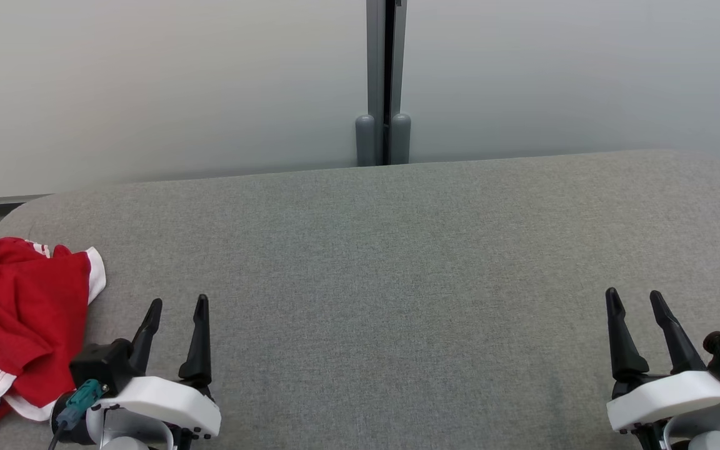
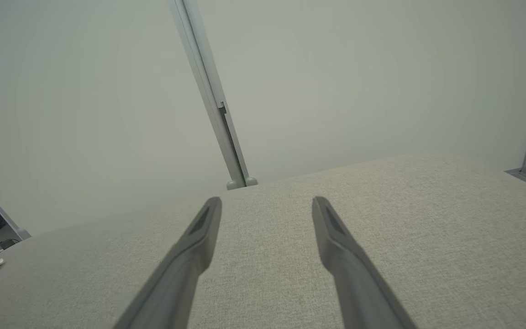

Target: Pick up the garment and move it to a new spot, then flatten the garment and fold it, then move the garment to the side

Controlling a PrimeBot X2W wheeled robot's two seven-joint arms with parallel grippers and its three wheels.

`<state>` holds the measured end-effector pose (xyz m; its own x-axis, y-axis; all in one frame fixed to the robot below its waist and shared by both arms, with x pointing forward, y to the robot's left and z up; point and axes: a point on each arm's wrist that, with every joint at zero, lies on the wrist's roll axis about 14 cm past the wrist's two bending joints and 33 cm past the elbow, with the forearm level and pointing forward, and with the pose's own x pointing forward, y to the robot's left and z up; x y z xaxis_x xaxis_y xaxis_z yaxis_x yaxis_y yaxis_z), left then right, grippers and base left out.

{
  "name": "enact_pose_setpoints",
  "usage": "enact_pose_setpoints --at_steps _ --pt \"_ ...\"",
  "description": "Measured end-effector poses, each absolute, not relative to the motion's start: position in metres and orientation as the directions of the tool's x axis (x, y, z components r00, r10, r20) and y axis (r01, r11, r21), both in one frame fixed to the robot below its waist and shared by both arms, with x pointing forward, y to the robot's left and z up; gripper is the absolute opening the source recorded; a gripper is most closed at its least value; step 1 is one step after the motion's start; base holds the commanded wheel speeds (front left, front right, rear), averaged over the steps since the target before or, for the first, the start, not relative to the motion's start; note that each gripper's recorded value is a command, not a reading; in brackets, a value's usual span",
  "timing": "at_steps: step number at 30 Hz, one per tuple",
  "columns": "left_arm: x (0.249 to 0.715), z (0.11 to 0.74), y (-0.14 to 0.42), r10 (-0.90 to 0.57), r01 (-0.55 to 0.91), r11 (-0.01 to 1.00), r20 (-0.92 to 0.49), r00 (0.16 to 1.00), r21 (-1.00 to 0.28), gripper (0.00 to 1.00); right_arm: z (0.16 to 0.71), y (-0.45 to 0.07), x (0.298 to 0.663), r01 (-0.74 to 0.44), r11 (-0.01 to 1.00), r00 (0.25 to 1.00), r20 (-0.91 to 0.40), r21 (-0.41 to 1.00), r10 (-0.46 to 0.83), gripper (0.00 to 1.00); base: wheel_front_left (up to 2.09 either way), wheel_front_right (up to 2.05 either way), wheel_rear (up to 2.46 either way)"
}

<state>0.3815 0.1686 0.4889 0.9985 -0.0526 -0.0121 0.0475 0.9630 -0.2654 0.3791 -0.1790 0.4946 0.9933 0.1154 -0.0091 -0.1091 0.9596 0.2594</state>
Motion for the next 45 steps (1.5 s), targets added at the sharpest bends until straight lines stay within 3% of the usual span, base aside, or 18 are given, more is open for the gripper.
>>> enact_pose_setpoints --at_steps 24,45 --pt "0.377 0.476 0.169 -0.052 0.048 0.993 -0.034 0.998 -0.111 1.0 0.486 -0.17 0.379 -0.158 0.979 0.986 -0.036 0.127 0.164 1.0 0.0 0.0 0.0" --pt "0.374 0.467 0.173 -0.033 0.025 0.991 -0.059 0.998 -0.134 1.0 0.485 -0.167 0.379 -0.161 0.972 0.985 -0.041 0.169 0.17 1.0 0.0 0.0 0.0"
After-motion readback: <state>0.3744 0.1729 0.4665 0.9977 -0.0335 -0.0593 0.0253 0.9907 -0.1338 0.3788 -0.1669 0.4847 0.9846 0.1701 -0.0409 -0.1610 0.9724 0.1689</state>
